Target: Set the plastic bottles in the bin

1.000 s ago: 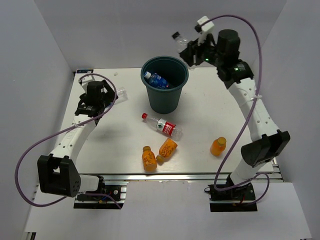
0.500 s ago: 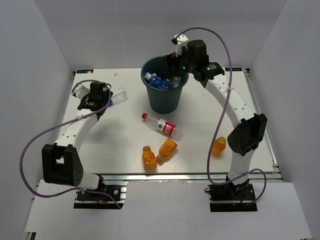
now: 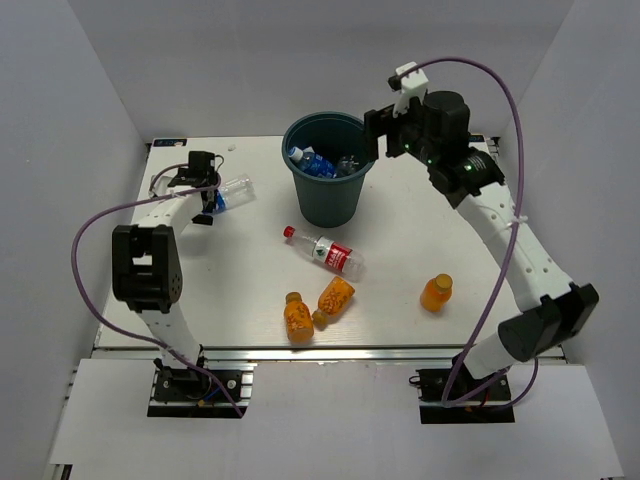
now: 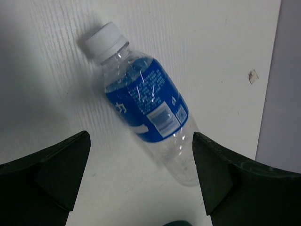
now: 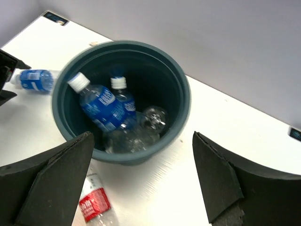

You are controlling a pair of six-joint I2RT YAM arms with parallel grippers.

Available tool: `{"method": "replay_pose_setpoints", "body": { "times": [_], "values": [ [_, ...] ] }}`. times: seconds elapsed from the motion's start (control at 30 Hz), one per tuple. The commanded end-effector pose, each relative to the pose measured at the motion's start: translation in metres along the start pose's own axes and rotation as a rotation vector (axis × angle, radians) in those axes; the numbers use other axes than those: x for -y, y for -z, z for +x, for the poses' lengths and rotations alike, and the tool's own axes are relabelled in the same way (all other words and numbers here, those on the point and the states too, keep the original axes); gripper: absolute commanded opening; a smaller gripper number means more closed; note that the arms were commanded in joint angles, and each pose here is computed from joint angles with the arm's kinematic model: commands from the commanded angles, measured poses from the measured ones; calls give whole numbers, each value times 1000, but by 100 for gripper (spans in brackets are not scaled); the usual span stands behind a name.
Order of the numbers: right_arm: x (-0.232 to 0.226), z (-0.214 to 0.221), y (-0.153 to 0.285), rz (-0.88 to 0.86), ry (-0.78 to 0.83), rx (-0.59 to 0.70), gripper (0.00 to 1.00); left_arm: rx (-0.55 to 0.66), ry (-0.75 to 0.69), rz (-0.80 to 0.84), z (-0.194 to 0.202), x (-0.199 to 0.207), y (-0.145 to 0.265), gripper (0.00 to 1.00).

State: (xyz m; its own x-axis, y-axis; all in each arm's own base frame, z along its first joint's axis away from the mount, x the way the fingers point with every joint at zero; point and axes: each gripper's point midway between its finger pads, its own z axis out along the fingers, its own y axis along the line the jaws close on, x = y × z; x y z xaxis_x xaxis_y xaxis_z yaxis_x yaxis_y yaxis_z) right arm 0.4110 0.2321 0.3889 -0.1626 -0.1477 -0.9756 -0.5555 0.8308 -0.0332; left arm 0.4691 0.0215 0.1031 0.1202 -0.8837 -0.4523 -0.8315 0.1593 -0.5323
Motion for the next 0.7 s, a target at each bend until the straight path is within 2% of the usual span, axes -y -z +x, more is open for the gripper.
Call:
{"method": "replay_pose_setpoints", "body": {
  "times": [0.0, 0.2, 0.33, 0.4, 0.43, 0.47, 0.57, 0.6, 0.67],
  "values": [
    [24, -3, 15, 106, 27, 37, 89, -20, 114, -20, -4, 11, -17, 98],
    [39, 31, 42, 184, 1, 7, 89, -52, 108, -54, 17, 17, -63, 98],
    [35, 64, 49, 180, -63, -24, 89, -78, 66, -85, 31, 18, -83, 98],
    [34, 79, 56, 191, -130, -30, 89, -78, 73, -104, 23, 12, -97, 96],
    [33, 83, 59, 199, -153, -27, 89, -90, 72, -100, 26, 12, -97, 93],
    [32, 91, 66, 210, -190, -11, 89, -96, 72, -93, 27, 12, -97, 82],
    [33, 103, 77, 231, -223, 5, 89, -105, 53, -70, 26, 14, -93, 63],
    [37, 111, 86, 267, -235, -1, 89, -102, 46, -61, 23, 17, -90, 53],
    [43, 121, 96, 318, -245, -17, 89, -87, 19, -19, 12, 29, -78, 43]
  ]
}}
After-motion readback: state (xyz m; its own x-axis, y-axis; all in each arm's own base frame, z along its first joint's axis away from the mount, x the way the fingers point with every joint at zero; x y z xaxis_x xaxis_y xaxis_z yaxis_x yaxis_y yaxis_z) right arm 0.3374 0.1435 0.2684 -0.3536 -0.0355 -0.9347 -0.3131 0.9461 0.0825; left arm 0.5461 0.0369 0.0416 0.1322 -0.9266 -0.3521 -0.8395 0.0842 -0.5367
